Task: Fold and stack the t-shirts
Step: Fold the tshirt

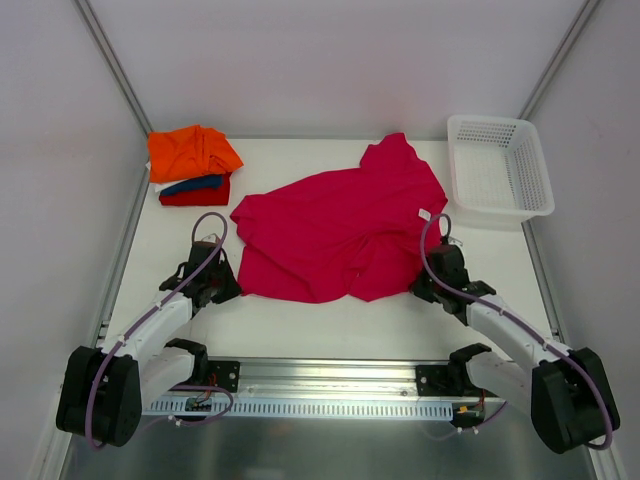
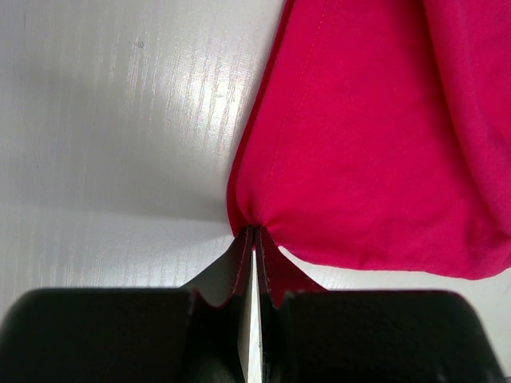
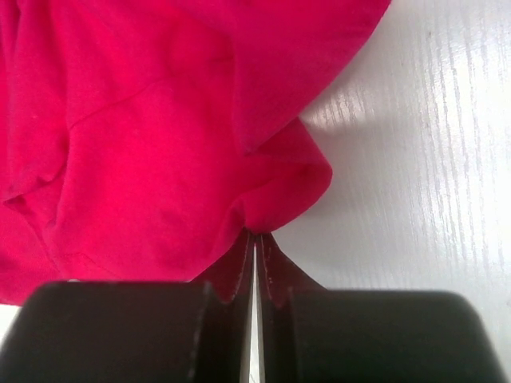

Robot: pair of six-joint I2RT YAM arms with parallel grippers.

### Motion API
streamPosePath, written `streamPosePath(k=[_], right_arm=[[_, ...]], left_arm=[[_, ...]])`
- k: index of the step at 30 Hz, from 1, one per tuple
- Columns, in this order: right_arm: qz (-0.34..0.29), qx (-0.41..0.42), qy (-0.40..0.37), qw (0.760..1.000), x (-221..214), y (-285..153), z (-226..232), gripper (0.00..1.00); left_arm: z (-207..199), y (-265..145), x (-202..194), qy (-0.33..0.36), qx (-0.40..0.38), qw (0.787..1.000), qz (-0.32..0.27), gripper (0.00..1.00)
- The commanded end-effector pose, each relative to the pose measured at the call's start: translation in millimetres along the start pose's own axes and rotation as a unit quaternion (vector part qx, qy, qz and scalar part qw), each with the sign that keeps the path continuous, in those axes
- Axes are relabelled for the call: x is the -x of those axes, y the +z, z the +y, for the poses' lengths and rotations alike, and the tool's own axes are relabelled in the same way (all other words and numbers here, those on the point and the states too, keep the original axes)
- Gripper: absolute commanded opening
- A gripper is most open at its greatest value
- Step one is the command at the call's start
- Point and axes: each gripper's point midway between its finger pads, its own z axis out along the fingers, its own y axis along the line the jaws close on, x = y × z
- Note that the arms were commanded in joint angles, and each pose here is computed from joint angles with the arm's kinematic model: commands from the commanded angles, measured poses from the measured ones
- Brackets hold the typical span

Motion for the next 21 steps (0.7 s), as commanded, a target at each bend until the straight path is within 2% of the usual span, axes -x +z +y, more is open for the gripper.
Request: streamPosePath(k=[1, 5, 12, 21], right_arm=[[-0.033, 0.026, -0.002, 0.999, 22.5, -15.9, 15.1, 0.00], [-0.057, 0.019, -0.017, 0.998, 37.9, -35.9, 15.0, 0.00], [-0.102, 0.015, -0.023, 0.994, 60.8, -65.1, 15.4, 0.00], [-0.157, 0.007, -0.014, 0.988, 81.4, -100.1, 8.2, 0.00]], left_arm=[[-1.9, -2.0, -5.6, 0.015, -0.010, 1.000, 0.007, 0.00], [-15.2, -10.9, 4.1, 0.014, -0.039, 0.999, -0.012, 0.00], [-36.1, -51.6, 36.4, 0.021, -0.067, 0.995, -0.069, 0.00], [-42.2, -121.8, 75.4, 0.012, -0.076, 0.980, -0.183, 0.00]])
